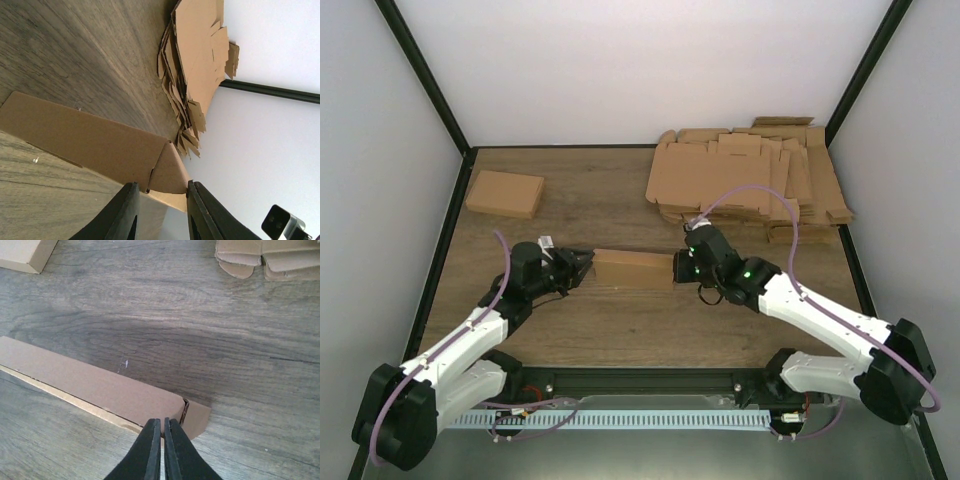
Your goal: Fold the paper box
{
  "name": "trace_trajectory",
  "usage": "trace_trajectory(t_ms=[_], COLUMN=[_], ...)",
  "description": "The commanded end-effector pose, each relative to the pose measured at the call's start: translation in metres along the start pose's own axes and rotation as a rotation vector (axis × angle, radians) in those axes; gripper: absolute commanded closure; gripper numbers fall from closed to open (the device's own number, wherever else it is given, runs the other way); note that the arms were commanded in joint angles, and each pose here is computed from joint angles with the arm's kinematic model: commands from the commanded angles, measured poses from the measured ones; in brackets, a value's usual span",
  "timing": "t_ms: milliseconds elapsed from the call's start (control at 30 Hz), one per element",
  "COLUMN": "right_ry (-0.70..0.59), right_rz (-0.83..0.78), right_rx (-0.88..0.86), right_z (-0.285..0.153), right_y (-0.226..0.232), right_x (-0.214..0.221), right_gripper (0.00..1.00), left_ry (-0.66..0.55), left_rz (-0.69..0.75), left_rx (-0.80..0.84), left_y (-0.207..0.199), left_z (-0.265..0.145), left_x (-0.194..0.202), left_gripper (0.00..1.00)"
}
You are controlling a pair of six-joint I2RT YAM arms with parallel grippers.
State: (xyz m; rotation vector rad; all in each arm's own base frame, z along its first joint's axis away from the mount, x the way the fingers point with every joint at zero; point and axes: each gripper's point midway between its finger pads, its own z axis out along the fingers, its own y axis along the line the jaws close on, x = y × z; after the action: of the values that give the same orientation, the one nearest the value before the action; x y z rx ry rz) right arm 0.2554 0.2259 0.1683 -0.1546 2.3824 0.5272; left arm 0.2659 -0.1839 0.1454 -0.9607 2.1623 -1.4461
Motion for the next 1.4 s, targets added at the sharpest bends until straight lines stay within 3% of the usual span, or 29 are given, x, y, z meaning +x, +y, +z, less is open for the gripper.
trace_trajectory(t_ms=[0, 500, 800, 1033, 1200, 1367], right_ry=[0.074, 0.167, 0.068, -0.012, -0.065, -0.02], right_rz=[0.006, 0.002, -0.063, -0.095, -0.131, -0.108], right_rx=[0.039, 0.119, 0.059, 0.018, -0.198, -0.462], right_z=[0.008, 0.031, 0.011, -0.011, -0.034, -0.036], right_y=[-0.018, -0.049, -0.028, -0.013, 0.023, 0.05], right_x=[0.029, 0.077, 0.036, -0.006, -0.032, -0.038], right_gripper=[0.96, 0.97, 0.85, 0.79, 0.78, 0.78], left_ry=[-0.016, -0.02, -0.03, -0.026, -0.027, -0.029], left_rz=[-0.021, -0.027, -0.019, -0.017, -0.016, -0.008], left_rx=[-0.114, -0.169, -0.195, -0.2, -0.2, -0.199], left_y=[0.033, 0.056, 0.063, 0.065, 0.064, 0.06], left_z=[0.001, 0.004, 0.004, 0.005, 0.005, 0.004], left_x=[-0.002, -0.003, -0.005, -0.005, -0.005, -0.005], left_gripper=[0.71, 0.8, 0.92, 0.93, 0.92, 0.89])
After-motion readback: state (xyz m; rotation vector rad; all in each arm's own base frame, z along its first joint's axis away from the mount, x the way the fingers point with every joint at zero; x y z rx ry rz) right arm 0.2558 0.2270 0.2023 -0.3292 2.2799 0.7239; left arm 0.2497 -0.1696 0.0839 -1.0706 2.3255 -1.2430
